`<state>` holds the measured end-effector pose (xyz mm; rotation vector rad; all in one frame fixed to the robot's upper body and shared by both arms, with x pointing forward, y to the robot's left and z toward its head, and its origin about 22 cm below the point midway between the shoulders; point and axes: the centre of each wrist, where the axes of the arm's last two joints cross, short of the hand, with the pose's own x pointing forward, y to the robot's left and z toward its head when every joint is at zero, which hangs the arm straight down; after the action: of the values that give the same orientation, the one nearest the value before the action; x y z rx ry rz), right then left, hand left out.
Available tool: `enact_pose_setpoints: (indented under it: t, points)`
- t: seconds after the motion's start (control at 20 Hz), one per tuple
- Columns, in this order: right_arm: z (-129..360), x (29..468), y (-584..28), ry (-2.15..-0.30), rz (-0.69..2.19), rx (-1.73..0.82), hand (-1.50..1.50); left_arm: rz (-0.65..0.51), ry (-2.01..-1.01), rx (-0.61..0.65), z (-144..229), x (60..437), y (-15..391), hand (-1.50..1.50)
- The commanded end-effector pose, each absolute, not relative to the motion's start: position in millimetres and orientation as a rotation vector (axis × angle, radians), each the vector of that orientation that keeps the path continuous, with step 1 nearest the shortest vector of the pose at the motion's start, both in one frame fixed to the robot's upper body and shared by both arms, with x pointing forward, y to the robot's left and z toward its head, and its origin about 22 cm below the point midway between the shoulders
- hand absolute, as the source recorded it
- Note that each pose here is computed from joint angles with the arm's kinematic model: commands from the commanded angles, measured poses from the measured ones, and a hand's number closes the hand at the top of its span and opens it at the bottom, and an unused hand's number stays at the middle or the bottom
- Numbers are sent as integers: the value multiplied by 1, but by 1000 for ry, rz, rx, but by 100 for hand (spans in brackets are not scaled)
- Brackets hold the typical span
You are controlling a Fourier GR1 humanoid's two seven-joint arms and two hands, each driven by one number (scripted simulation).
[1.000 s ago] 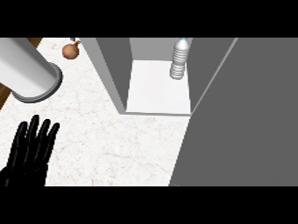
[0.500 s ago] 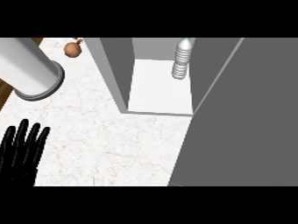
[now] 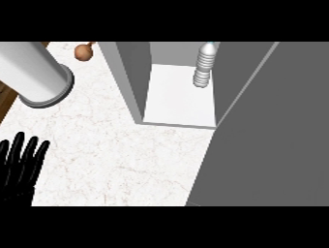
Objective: Pick up the bottled water, place it into the cabinet and close the cabinet
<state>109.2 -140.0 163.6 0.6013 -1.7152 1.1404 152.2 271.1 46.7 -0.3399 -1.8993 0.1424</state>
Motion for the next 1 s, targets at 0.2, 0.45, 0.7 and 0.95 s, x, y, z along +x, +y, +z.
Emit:
enact_pose_setpoints:
  t: [0.2,0.45,0.7,0.95]
  points:
    - [161,124,-107,-1750,919,645,150,138,-1914,-349,51,154,277,-150]
    - [154,127,-105,-1694,898,718,150,141,-1912,-381,52,152,277,-150]
    - [136,129,-95,-1494,960,929,150,85,-1919,-420,55,154,278,-150]
    - [121,136,-93,-1335,871,1095,150,57,-1934,-448,61,158,283,-150]
